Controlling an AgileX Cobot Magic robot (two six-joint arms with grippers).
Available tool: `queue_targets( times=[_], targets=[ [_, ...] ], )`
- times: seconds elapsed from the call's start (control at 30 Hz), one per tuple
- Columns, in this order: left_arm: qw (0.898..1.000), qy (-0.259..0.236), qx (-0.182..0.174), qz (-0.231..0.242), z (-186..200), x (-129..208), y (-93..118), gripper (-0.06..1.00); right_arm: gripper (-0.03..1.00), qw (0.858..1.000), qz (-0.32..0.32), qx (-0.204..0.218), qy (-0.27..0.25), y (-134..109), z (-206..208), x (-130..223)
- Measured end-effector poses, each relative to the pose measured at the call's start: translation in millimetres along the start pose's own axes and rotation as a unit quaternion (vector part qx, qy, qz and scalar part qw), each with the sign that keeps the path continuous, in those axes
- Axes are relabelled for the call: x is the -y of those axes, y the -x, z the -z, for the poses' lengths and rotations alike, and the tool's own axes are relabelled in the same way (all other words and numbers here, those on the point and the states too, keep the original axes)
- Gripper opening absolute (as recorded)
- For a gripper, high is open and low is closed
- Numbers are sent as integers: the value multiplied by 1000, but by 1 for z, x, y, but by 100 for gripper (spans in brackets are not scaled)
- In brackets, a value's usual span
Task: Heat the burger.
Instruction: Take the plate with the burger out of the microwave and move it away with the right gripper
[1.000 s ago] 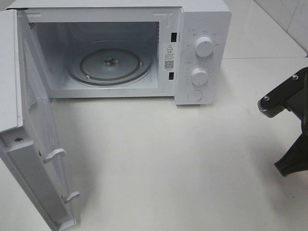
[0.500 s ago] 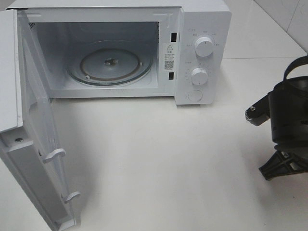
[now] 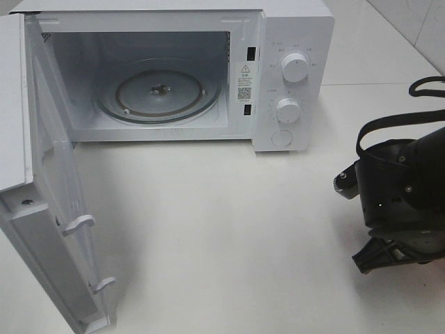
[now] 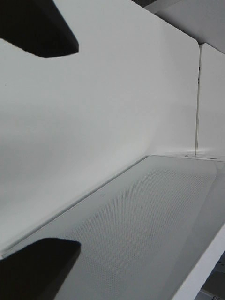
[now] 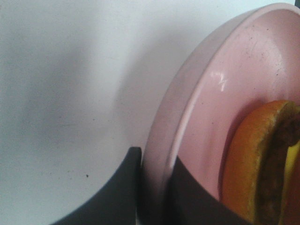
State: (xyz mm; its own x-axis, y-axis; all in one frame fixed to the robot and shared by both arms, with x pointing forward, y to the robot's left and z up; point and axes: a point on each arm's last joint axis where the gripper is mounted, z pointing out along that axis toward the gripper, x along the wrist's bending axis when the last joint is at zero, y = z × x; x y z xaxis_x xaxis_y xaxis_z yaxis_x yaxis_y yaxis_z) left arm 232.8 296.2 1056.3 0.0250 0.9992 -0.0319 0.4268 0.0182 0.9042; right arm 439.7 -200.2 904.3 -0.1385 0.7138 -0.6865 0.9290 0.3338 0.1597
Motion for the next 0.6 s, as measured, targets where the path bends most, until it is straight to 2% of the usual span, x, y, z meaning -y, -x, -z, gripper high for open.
queue_targets(
  times=[0.2,0.37,0.6],
  targets=[
    [1000,0,0,0,0,0,0,99,8,1000,-1,-2,-4,-5,-7,-1],
    [1000,0,0,0,0,0,0,99,8,1000,-5,-1,-28,-9,-24,-2],
    [1000,0,0,0,0,0,0,99,8,1000,-2,-7,-21,-11,-26,-3]
  ],
)
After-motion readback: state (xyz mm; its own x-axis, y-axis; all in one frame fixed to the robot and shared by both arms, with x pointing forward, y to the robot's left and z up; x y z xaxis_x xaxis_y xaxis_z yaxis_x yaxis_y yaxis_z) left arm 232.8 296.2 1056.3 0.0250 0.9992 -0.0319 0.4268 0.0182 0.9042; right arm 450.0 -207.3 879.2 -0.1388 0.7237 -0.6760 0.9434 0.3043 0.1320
